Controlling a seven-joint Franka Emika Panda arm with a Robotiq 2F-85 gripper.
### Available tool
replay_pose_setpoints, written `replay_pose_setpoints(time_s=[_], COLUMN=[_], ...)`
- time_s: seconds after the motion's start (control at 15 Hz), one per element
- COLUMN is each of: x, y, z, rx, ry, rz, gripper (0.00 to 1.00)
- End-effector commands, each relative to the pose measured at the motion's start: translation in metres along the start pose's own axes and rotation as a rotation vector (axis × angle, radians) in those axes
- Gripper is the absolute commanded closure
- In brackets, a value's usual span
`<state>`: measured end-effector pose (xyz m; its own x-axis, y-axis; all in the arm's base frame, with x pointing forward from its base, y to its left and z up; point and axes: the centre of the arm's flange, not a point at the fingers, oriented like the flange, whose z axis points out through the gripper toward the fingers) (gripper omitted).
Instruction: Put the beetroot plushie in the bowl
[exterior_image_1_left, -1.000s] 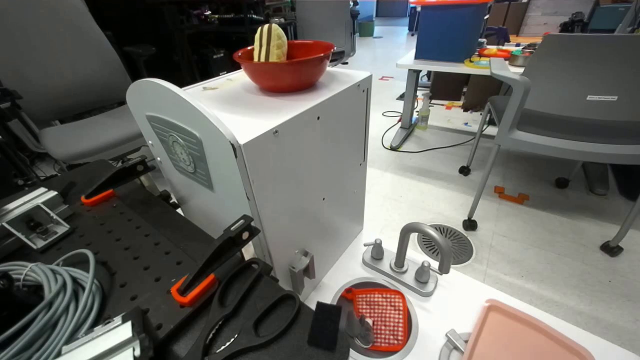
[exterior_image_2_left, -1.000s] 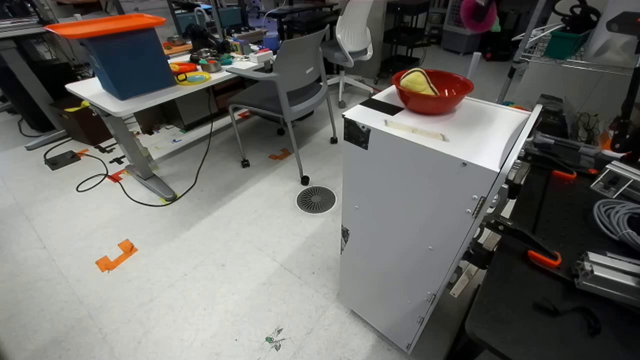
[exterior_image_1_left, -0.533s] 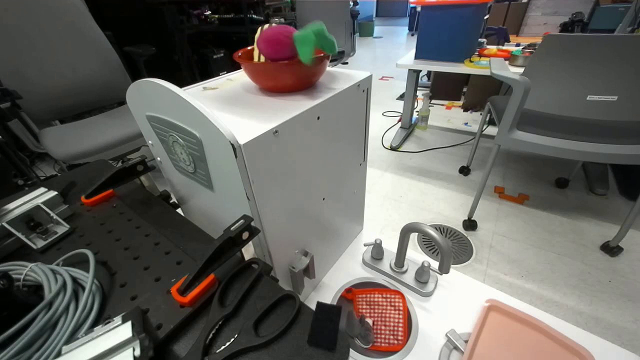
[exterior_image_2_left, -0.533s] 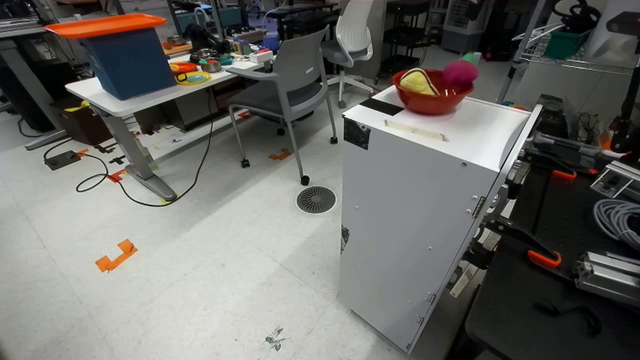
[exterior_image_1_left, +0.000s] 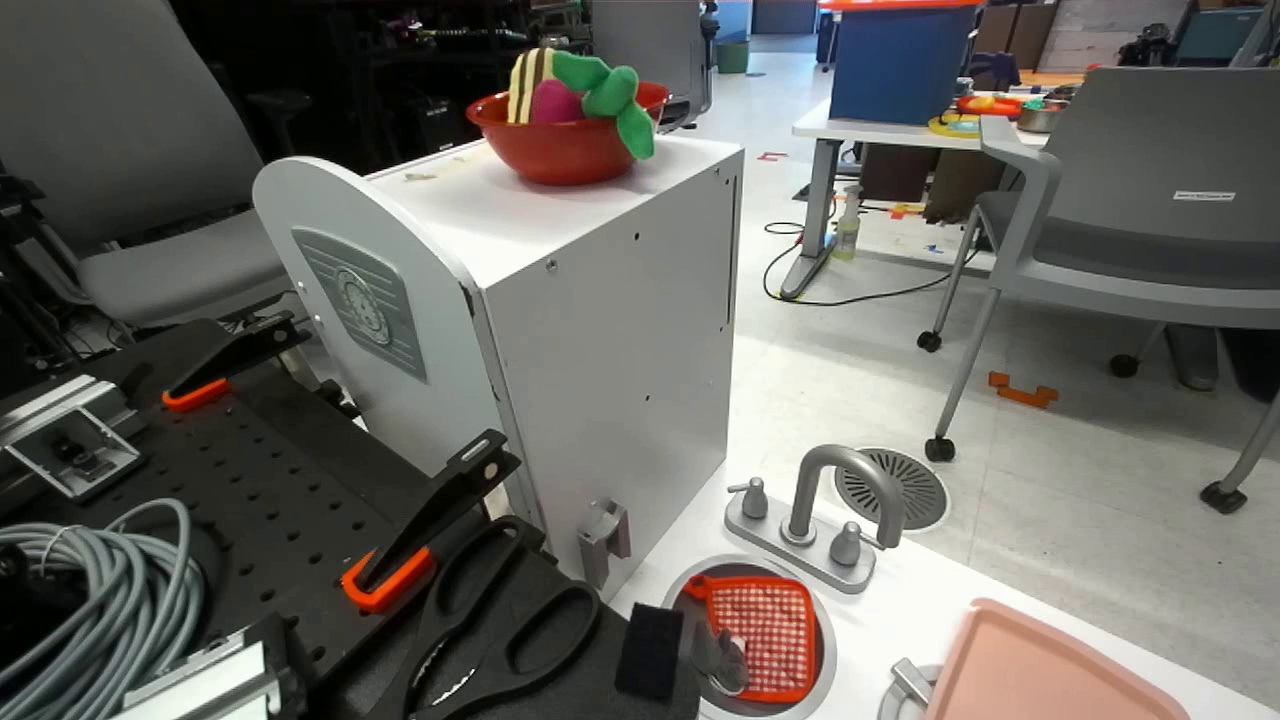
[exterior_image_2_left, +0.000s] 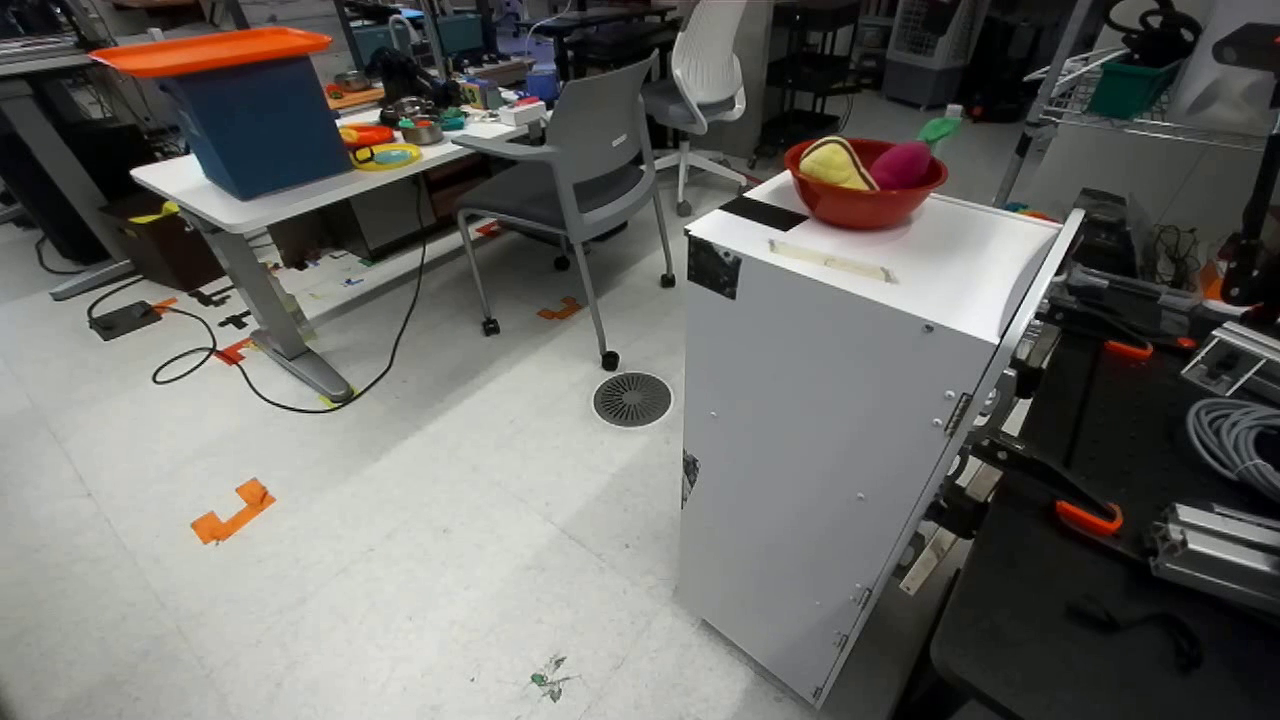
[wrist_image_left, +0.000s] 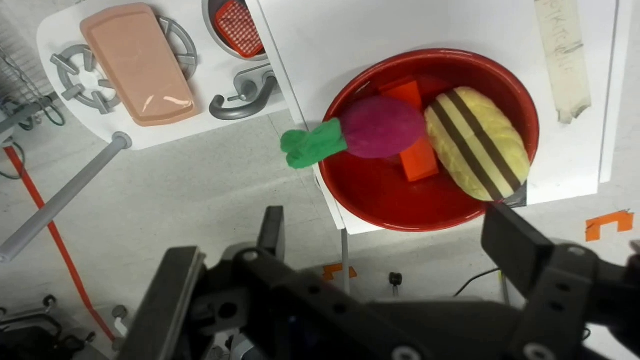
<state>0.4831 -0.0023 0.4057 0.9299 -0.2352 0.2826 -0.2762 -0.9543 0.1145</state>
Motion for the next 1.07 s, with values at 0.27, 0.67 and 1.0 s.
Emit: replay_pose_setpoints(time_s=[0.27,0.67,1.0], x=[-0.038,-0.072,-0.084], y=[-0.026,-0.036,-0.030], z=[-0.031,-0.050,-0.046], rx=[0.042,0.044,0.079], ry=[0.055,-0.034,-0.173], rz=[-0.090,-0.038,-0.014], gripper=[0.00,0.00,0.00])
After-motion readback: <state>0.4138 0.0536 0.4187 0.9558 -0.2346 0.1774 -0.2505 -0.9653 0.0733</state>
